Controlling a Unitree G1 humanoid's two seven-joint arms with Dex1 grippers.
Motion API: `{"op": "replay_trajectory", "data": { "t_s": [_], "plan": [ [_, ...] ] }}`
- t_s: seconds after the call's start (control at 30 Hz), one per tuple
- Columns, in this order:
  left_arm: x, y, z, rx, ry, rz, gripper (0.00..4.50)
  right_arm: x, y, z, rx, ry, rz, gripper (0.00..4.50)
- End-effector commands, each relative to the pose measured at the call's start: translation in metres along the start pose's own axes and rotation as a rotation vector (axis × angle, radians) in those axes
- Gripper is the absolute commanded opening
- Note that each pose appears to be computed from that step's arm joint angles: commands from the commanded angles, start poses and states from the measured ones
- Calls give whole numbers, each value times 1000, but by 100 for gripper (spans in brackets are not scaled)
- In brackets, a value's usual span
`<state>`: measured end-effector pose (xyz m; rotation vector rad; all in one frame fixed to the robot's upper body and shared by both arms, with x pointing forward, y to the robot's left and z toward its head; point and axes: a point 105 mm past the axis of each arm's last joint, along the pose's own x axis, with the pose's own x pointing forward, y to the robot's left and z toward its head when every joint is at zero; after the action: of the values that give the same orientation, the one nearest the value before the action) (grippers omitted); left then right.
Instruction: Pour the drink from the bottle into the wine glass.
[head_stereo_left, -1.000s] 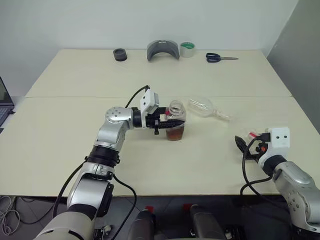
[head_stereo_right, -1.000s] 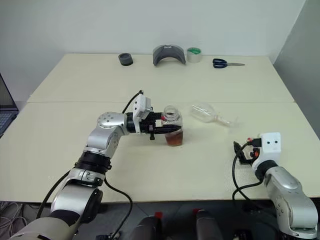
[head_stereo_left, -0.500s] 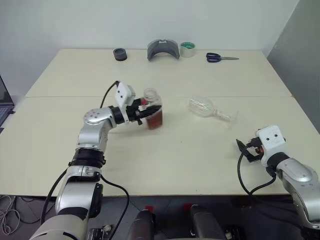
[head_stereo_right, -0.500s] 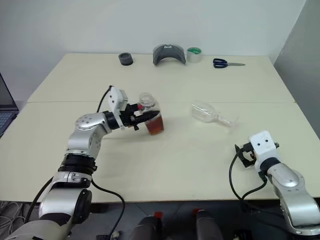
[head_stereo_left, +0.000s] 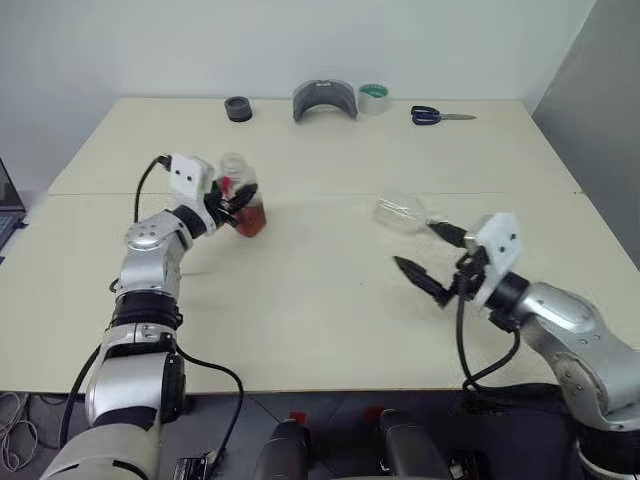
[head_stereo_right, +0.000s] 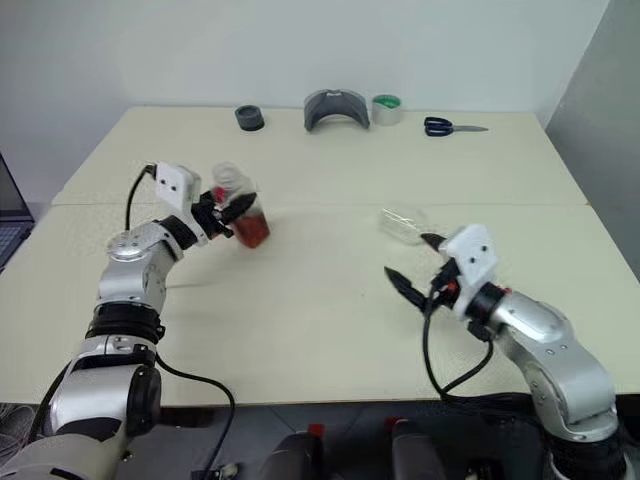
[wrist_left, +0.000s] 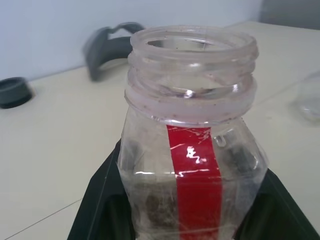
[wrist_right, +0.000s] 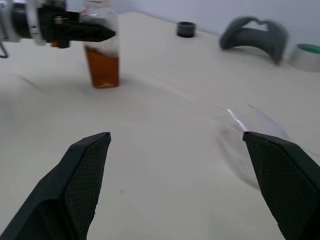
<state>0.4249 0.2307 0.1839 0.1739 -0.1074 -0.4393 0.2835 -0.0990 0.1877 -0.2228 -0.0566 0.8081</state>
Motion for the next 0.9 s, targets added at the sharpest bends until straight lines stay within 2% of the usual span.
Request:
{"op": "replay_trajectory", "data": {
  "t_s": [0.03,0.3,0.67,0.7,0.9],
  "plan": [
    [-3,20,19,19,-70,111,178,29,15,18,-63,-41,83,450],
    [-10,35,7,-29,-52,246,178,77,31,36,-111,-86,127,450],
    [-11,35,-8,-83,-26,296,178,94,44,42,-104,-103,152,450],
    [-12,35,-8,-86,-28,297,249,94,44,43,-103,-104,151,450],
    [-13,34,-10,-88,-27,296,438,95,47,42,-98,-100,157,450]
  ]
}}
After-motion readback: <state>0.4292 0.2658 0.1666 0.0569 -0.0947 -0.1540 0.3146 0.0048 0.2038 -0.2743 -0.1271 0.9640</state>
